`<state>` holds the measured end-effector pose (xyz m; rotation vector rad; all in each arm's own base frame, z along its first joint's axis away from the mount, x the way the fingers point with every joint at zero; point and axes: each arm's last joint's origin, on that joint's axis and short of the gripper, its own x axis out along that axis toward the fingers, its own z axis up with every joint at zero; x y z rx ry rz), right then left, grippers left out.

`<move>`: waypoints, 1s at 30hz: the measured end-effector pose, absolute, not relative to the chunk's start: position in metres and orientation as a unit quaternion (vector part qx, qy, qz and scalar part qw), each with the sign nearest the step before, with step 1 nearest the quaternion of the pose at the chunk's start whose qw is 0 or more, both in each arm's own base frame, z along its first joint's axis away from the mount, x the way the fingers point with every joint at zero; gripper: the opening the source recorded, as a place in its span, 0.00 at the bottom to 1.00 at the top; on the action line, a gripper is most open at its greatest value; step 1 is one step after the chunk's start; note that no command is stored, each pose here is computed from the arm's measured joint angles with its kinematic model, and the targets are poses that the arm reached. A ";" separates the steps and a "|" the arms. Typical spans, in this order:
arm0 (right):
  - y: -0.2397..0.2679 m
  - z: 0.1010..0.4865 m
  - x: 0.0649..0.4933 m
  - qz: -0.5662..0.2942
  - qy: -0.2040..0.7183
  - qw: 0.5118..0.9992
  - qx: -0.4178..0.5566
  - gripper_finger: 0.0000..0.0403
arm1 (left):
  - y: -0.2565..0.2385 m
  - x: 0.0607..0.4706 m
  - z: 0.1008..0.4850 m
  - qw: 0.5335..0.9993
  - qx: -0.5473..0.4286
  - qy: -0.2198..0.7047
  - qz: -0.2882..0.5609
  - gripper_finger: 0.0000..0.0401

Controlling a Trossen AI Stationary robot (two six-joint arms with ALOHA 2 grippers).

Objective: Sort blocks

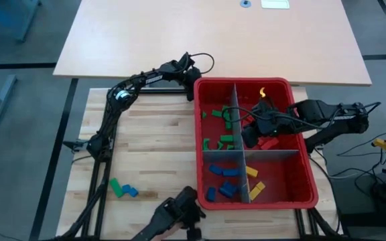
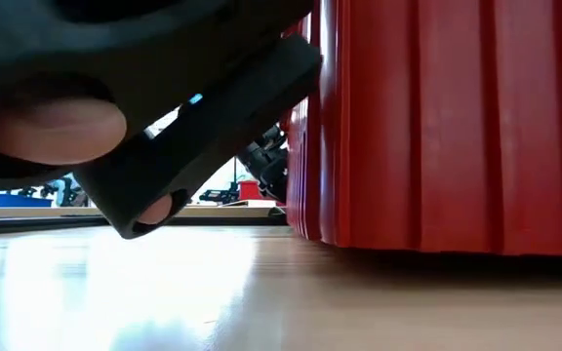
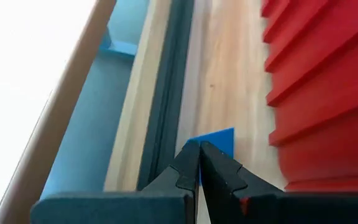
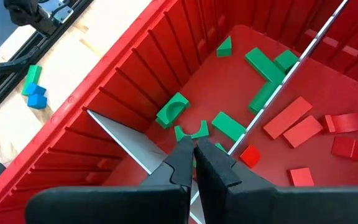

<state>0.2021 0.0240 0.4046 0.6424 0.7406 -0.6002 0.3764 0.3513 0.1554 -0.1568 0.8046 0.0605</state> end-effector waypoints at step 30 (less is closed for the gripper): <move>0.022 0.407 0.200 -0.292 0.343 0.858 0.248 0.00 | 0.307 0.303 0.246 0.850 -0.154 0.482 0.143 0.00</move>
